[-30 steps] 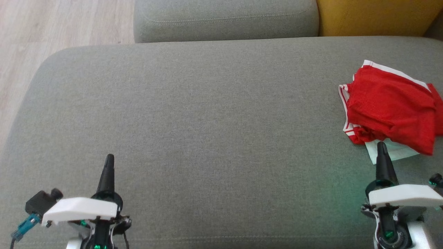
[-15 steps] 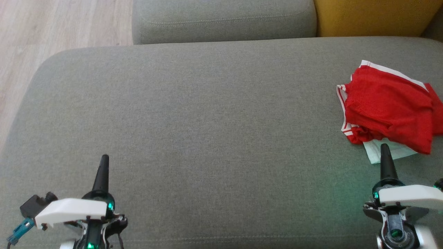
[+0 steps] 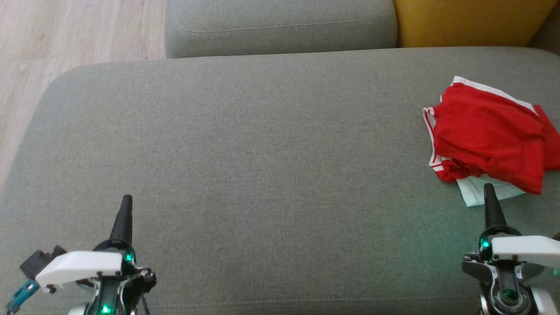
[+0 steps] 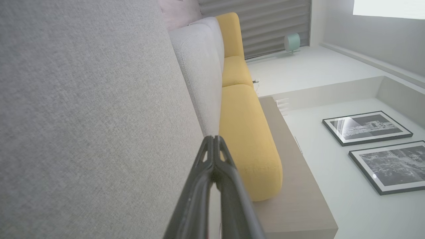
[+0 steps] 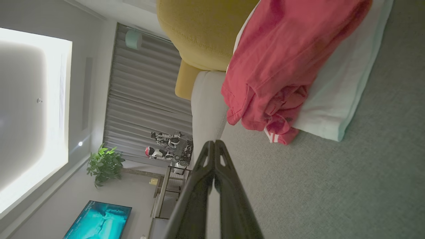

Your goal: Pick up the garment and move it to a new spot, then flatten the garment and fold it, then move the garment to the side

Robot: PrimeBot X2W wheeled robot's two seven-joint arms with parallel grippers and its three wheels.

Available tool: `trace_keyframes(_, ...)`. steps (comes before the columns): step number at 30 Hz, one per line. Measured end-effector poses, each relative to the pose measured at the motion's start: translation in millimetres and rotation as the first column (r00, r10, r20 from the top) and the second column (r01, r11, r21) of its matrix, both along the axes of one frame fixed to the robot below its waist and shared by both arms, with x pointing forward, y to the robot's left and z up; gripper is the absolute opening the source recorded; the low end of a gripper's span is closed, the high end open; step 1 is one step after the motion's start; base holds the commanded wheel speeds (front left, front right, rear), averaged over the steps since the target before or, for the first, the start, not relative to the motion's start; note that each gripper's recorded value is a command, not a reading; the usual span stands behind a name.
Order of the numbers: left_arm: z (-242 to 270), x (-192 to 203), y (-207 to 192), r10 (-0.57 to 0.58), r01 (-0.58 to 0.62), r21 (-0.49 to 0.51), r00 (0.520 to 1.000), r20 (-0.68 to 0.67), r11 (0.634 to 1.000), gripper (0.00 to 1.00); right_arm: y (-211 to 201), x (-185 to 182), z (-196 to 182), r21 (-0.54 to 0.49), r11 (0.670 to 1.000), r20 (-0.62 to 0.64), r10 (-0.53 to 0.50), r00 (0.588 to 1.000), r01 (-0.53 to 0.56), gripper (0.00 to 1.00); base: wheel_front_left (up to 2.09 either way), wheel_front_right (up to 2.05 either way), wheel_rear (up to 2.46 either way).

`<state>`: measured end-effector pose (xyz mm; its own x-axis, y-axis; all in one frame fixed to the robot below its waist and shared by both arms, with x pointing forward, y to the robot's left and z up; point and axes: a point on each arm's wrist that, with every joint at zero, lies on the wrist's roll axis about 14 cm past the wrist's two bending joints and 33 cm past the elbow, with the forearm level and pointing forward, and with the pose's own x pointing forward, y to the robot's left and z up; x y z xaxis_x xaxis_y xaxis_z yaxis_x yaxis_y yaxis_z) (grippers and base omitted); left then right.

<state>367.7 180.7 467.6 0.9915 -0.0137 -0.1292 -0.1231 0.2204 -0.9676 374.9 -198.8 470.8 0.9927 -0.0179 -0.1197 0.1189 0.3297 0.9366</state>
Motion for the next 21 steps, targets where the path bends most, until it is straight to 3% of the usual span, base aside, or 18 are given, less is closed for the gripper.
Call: trace_keyframes(21,6.1,4.0,3.5,0.013,-0.009,-0.194,1.000,0.020,0.981,0.00,-7.8,-2.5,4.7,0.277,0.960,0.023,-0.046,0.999,0.038,0.00,0.00,0.00,0.00)
